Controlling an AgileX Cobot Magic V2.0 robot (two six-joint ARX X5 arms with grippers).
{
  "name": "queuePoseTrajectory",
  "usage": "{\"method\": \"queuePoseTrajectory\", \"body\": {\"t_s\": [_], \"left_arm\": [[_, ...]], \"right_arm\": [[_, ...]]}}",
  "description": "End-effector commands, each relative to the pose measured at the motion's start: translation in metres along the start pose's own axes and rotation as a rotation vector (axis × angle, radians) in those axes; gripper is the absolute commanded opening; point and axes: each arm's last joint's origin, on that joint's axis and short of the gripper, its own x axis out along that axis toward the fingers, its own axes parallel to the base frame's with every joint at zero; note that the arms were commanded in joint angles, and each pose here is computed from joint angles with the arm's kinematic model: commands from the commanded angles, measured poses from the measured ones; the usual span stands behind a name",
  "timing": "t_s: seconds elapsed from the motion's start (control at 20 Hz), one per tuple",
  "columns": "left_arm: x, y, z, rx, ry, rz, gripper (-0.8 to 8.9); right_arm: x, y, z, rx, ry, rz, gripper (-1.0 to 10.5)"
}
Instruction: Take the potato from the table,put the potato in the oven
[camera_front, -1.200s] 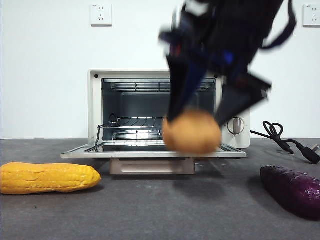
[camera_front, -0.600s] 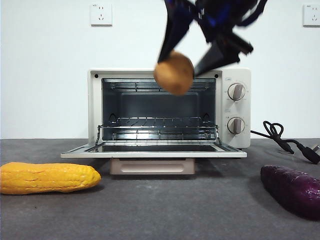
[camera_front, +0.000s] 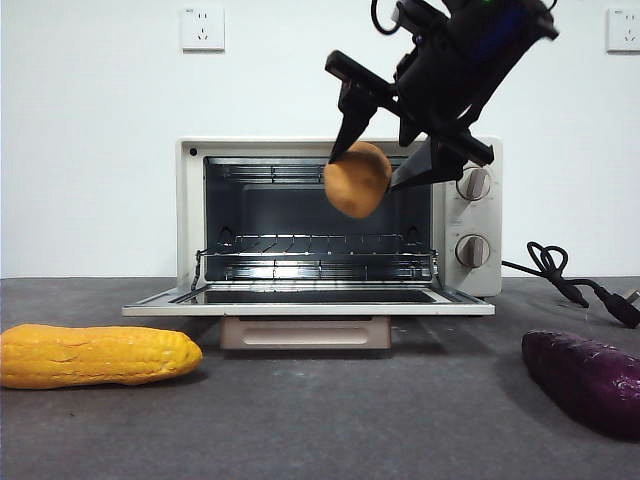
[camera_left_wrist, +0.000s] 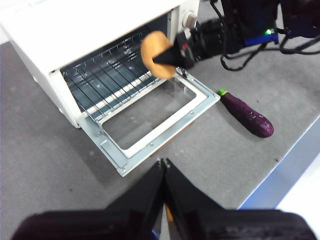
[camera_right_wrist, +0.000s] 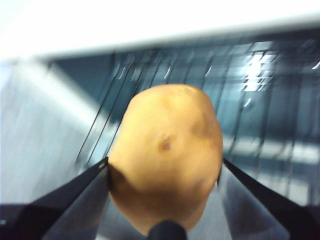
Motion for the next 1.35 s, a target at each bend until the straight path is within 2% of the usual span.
{"method": "queuePoseTrajectory", "body": {"t_s": [0.05,0.3,0.5,0.6,0.75,0.85,1.35], "left_arm": [[0.001,0.0,-0.003,0.001,0.016,0.001,-0.08],[0.001,0.0,-0.003,-0.003,0.024,0.0,-0.08],[0.001,0.0,-0.004,-0.02,0.029,-0.001,-0.08],[0.001,0.0,-0.005,-0.023,0.039,-0.002,-0.08],[0.0,0.0,-0.006,-0.025,0.051,-0.002,-0.08],[0.0,0.0,-0.006,-0.026,0.051,-0.002,-0.08],[0.0,-0.001,-0.008,-0.028,0.071,-0.004,-0.08]], "right_arm": [[0.009,-0.008,-0.003,0.08,-0.014,-0.027,-0.1],[0.019,-0.016,-0.004,0.102,-0.064,-0.081,-0.1],[0.033,-0.023,-0.011,0.173,-0.072,-0.088,-0.1],[0.037,-0.025,-0.015,0.173,-0.056,-0.096,0.8],[0.037,-0.024,-0.012,0.173,-0.076,-0.079,3.5],[0.037,-0.024,-0.012,0.174,-0.079,-0.078,4.6],[0.033,-0.024,-0.007,0.194,-0.094,-0.073,4.8]]}}
